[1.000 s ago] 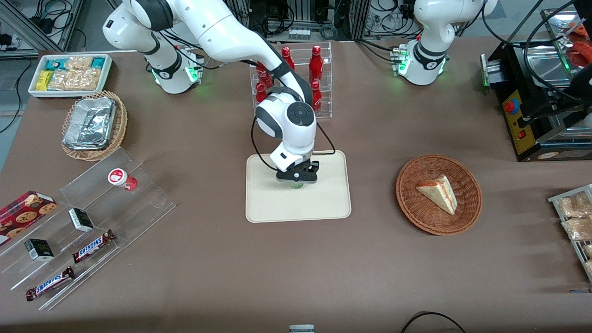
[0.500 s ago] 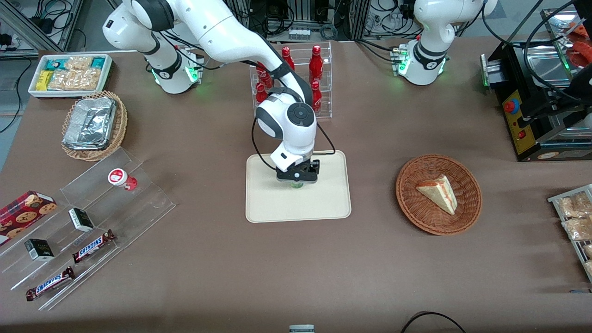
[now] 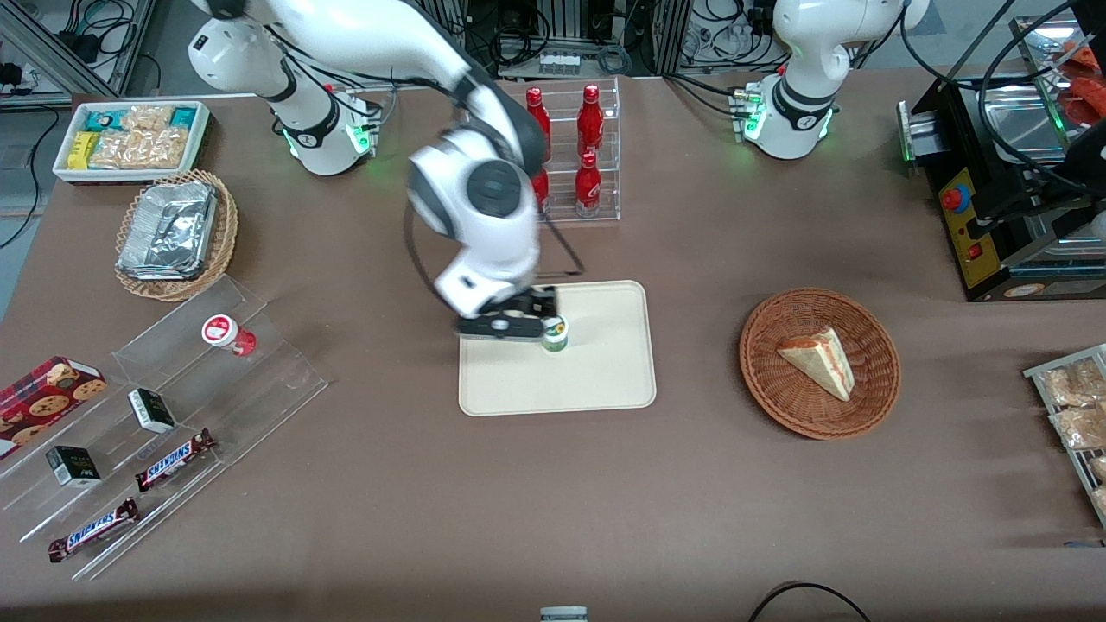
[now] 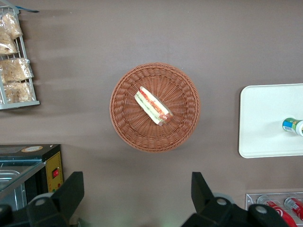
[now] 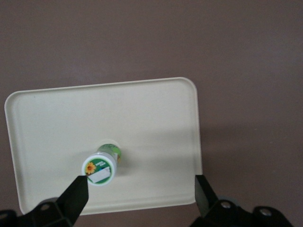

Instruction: Place green gum on tray

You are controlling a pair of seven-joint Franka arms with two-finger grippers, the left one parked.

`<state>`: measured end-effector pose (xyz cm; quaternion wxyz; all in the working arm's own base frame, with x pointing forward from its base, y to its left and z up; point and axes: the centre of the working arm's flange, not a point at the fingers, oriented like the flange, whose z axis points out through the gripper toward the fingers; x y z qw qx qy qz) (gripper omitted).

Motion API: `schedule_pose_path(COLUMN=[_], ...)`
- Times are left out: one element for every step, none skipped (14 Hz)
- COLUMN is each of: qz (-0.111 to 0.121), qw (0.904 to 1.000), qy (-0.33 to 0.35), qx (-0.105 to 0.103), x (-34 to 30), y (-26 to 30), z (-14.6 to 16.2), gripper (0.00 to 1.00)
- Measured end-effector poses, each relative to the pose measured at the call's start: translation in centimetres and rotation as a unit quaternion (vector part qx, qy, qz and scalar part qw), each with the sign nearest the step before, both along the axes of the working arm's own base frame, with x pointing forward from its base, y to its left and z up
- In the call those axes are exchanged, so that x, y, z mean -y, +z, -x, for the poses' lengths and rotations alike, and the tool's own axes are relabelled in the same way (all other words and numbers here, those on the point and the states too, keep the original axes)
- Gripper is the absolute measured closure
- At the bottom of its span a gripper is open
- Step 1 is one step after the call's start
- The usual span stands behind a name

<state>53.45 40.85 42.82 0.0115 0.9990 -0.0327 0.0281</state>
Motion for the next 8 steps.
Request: schedule_pose_path(qz=[-0.007,-0.014,-0.018,-0.02,-0.024,-0.027,-0.031,-0.035], qw=[0.9999,0.9998,0.9996,0.9992,0.9988,0.9986,0.9983,0.9979], qy=[0.006,0.01,0.016,0.021,0.021,0.018,0.016,0.015], qx=[-0.004,-0.009,-0.018,-0.029,-0.036,-0.042,-0.047,-0.052], x=[3.3,6.7,10.2,13.4,16.5,19.6,22.8,25.9], y=[2.6,4.7,6.4,7.7,8.9,10.0,11.1,11.9], z=[-0.4,-0.5,-0.4,-0.3,-0.2,-0.1,0.0,0.1], gripper=[0.0,0.0,0.0,0.0,0.0,0.0,0.0,0.0])
